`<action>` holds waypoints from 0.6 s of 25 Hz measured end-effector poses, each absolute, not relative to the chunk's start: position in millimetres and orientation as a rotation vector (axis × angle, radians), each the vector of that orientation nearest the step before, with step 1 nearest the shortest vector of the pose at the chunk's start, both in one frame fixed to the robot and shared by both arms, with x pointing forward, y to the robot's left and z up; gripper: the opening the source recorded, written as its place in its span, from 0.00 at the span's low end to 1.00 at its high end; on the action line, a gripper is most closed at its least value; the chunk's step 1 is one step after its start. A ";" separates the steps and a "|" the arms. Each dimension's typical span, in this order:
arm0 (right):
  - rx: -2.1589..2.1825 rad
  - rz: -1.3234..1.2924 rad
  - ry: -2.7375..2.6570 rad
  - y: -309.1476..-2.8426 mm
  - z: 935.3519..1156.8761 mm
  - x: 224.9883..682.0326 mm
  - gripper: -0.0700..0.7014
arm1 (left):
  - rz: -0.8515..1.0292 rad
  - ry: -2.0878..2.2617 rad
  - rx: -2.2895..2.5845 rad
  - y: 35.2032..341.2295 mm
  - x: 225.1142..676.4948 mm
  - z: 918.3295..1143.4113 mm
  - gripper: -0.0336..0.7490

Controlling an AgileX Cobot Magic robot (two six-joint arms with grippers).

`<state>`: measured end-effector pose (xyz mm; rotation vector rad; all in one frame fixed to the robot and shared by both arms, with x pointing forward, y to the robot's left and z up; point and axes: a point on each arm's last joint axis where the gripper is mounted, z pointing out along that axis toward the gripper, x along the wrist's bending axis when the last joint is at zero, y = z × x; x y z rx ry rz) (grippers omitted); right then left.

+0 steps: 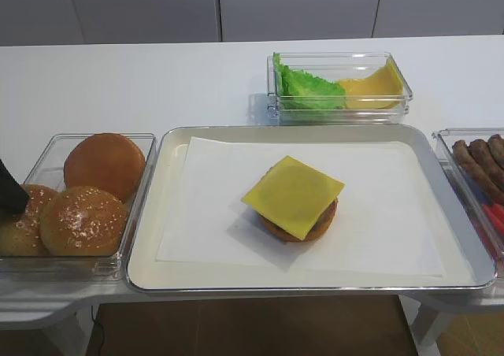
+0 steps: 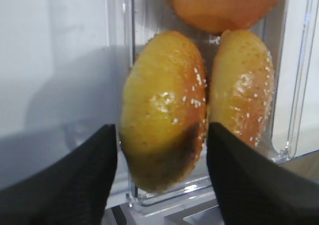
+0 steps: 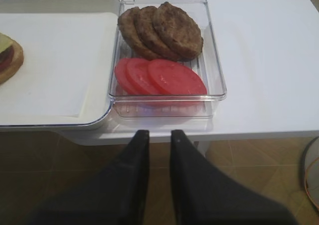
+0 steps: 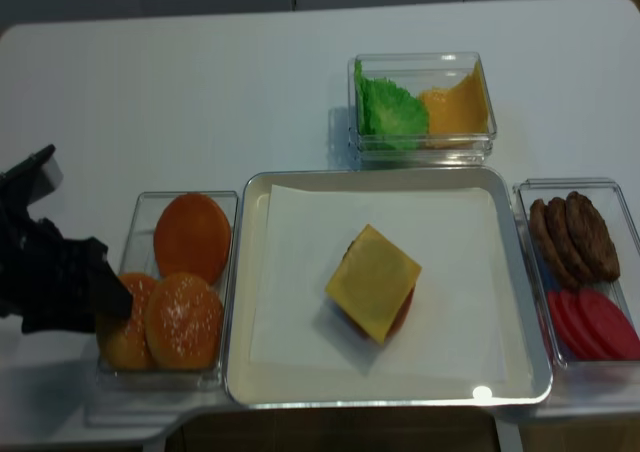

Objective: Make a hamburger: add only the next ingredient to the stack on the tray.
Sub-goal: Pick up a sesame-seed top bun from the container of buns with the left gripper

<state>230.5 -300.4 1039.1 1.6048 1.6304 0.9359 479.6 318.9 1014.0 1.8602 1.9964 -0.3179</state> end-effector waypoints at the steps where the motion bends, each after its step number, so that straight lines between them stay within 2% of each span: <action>1: 1.605 0.936 1.630 -300.4 1039.1 230.5 0.24 | -0.318 1.996 1.861 318.9 479.6 1014.0 0.58; 7: 1.603 0.935 1.632 -300.4 1039.1 230.5 0.24 | -0.318 1.994 1.860 318.7 479.7 1014.1 0.58; 15: 1.593 0.930 1.639 -300.4 1039.1 230.5 0.24 | -0.298 1.985 1.864 319.3 480.8 1014.0 0.50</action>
